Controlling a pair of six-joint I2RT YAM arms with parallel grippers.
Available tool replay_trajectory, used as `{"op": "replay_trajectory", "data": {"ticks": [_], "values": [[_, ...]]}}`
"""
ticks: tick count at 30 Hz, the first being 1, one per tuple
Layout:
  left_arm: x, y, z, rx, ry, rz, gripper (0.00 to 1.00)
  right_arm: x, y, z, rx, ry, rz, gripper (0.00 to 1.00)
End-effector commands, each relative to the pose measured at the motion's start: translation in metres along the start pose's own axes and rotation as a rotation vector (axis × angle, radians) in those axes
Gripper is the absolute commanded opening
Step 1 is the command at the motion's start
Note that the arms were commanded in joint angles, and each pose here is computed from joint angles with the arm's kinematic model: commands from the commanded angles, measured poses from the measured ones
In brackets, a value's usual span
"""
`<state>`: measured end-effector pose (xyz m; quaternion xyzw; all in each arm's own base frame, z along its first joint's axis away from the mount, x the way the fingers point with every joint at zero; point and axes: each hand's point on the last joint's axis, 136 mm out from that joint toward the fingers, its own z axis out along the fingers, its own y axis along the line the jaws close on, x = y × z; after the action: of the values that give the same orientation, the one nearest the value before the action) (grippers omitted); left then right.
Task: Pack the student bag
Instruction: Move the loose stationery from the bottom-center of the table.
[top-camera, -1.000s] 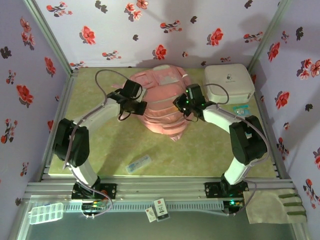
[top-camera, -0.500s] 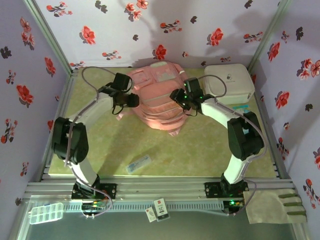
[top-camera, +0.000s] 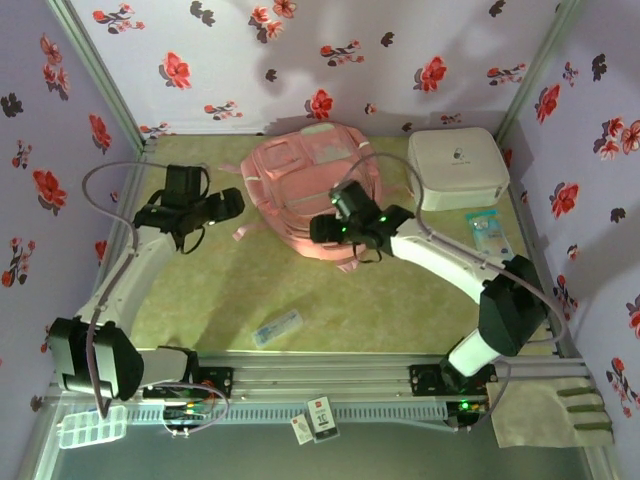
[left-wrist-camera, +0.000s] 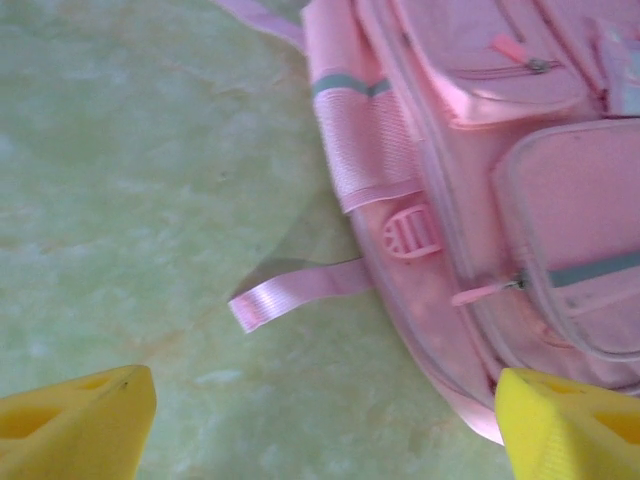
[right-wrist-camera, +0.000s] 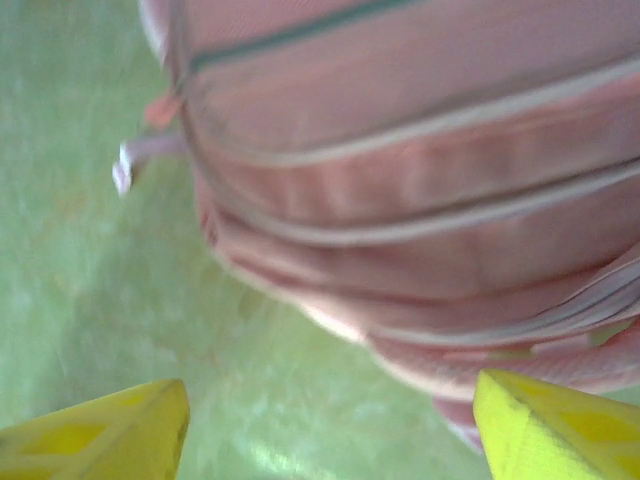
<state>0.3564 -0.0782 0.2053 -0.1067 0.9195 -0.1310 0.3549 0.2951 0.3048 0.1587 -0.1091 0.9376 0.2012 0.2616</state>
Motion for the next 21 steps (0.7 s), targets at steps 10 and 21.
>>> {"op": "replay_trajectory", "data": {"ticks": [10,21], "values": [[0.003,0.039,-0.013,-0.084,-0.059,-0.069,0.92,0.117,0.051,0.045,0.060,0.324,-0.356,0.79],[0.005,0.045,-0.011,-0.110,-0.069,-0.050,0.96,0.164,0.071,0.057,0.006,0.490,-0.404,0.80]]}}
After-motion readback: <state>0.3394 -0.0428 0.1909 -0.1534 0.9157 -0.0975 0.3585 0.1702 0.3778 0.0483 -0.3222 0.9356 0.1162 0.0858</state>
